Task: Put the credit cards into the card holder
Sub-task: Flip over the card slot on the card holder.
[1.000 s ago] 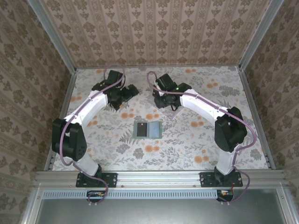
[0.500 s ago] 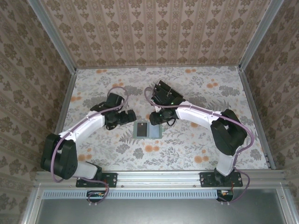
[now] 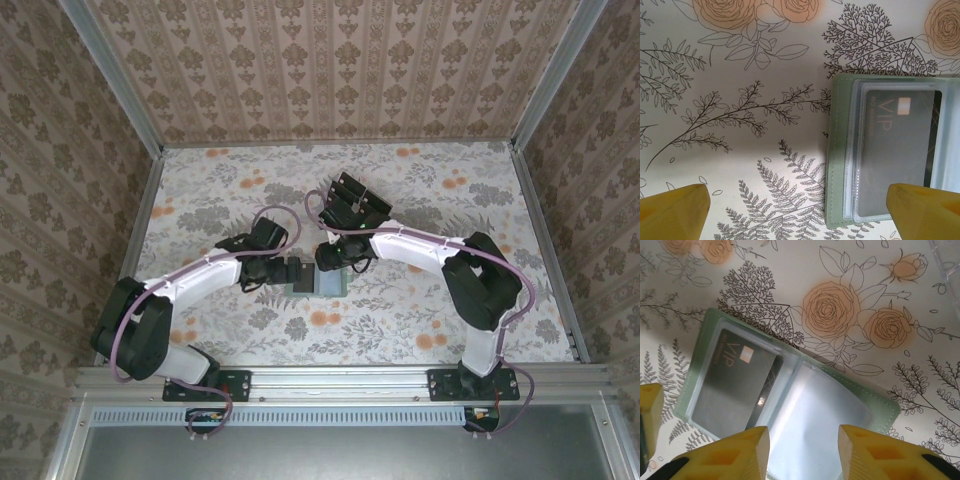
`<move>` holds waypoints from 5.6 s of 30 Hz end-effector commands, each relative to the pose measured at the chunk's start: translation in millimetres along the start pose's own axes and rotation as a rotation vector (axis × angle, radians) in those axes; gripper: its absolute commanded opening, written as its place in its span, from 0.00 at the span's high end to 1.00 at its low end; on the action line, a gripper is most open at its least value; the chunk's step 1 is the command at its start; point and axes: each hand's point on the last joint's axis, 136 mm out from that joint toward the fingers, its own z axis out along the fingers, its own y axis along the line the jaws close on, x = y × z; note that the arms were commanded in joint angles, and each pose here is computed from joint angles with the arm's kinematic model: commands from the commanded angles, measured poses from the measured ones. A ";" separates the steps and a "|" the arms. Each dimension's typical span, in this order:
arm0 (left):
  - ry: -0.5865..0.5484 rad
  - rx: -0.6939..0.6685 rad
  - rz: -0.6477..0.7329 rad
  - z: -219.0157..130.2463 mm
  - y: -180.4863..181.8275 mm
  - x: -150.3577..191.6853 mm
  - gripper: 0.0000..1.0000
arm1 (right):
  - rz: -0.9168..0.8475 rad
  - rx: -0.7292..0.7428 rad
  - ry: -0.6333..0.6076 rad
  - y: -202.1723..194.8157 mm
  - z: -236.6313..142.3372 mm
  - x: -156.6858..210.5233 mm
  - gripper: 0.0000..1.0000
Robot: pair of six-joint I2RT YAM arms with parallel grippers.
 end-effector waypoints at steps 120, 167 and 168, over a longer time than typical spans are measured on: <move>-0.224 -0.052 0.207 32.5 -23.3 33.1 0.00 | 0.438 -0.320 -0.016 28.2 25.6 9.9 0.33; -0.396 -0.022 0.016 -49.1 13.9 -14.4 0.00 | 0.238 -0.423 -0.168 76.9 -38.5 -76.6 0.33; -0.390 -0.017 0.018 -47.9 13.0 -15.6 0.00 | 0.234 -0.391 -0.183 65.4 -46.6 -79.4 0.33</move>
